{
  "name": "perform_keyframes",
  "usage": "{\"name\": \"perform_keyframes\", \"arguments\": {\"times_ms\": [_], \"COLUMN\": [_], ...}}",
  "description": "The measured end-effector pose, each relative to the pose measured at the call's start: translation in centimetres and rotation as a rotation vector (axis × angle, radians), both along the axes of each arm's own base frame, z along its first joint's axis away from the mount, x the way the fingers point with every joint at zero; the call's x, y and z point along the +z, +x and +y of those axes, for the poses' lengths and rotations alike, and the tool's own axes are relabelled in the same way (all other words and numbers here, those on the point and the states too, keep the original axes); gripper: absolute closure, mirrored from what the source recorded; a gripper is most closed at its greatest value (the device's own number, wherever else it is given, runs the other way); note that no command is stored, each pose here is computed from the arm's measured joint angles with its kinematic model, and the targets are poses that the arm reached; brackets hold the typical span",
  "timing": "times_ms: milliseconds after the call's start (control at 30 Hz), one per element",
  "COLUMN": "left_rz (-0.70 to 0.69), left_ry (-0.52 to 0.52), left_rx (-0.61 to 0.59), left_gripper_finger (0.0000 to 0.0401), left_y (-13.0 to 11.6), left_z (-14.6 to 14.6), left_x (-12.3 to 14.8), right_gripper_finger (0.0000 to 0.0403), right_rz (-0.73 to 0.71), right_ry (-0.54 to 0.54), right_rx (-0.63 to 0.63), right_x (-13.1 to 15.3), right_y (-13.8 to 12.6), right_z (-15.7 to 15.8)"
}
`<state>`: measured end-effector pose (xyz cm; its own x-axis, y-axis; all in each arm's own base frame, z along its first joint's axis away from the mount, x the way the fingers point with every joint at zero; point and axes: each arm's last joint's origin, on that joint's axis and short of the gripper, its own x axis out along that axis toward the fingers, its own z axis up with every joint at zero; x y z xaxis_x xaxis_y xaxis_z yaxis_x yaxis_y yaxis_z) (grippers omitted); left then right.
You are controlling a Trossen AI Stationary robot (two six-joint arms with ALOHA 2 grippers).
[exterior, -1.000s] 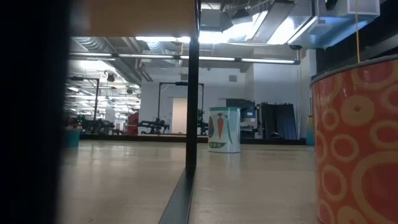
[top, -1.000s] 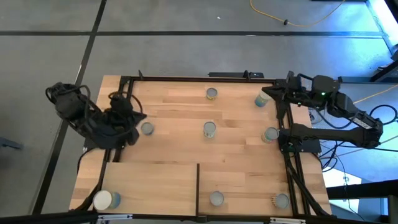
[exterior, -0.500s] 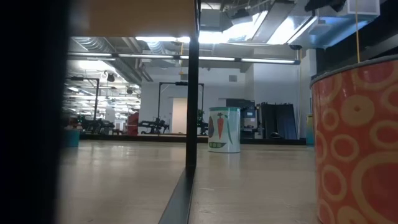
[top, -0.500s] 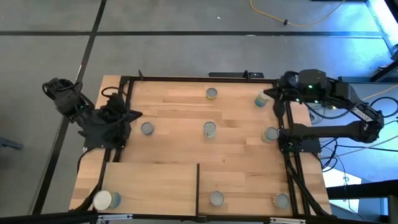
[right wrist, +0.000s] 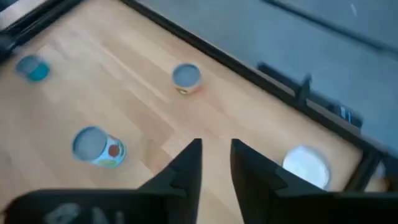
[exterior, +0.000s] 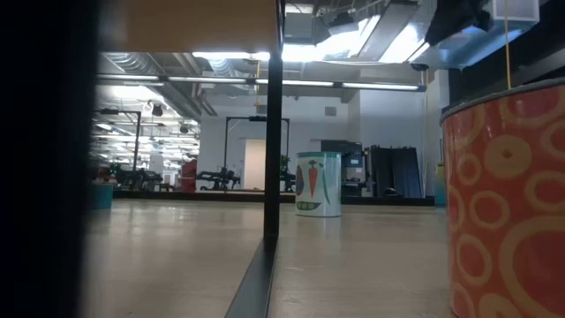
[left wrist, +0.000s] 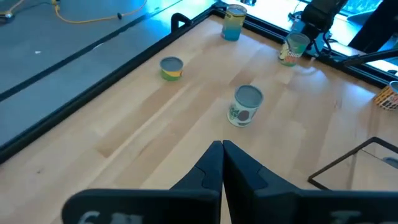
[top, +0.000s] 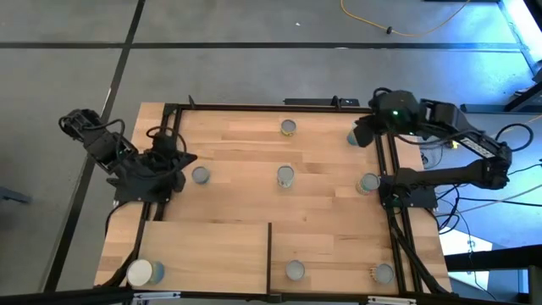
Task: Pick and place cans onto a shelf
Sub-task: Put the canned cherries on the shelf
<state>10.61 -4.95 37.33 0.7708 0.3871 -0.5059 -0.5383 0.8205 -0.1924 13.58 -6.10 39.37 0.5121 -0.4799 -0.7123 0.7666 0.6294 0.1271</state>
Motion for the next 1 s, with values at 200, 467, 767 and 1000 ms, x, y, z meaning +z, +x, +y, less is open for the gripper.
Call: {"name": "perform_keyframes", "arguments": {"times_ms": [200, 467, 767, 1000], "left_rz": [-0.015, -0.012, 0.027, -0.004], "left_ry": [-0.004, -0.017, 0.007, -0.014], "left_rx": [0.000, -0.014, -0.080, -0.080], "left_gripper_finger": [0.0401, 0.0401, 0.0401, 0.0401], "left_y": [-0.5, -0.7, -0.9, -0.7], "left_z": [0.5, 0.6, 0.6, 0.5], "left_x": [0.2, 0.3, 0.3, 0.5], "right_gripper_finger": [0.0297, 0.0301, 0.0302, 0.0302], "right_rz": [0.002, 0.132, 0.385, 0.490], "right_ry": [0.123, 0.235, 0.353, 0.402], "right_rx": [-0.215, -0.402, -0.517, -0.552], "right_x": [-1.3, -3.9, -7.7, -10.1], "right_y": [1.6, 3.6, 5.0, 5.8], "right_z": [-1.9, -4.9, -7.9, -10.3]}}
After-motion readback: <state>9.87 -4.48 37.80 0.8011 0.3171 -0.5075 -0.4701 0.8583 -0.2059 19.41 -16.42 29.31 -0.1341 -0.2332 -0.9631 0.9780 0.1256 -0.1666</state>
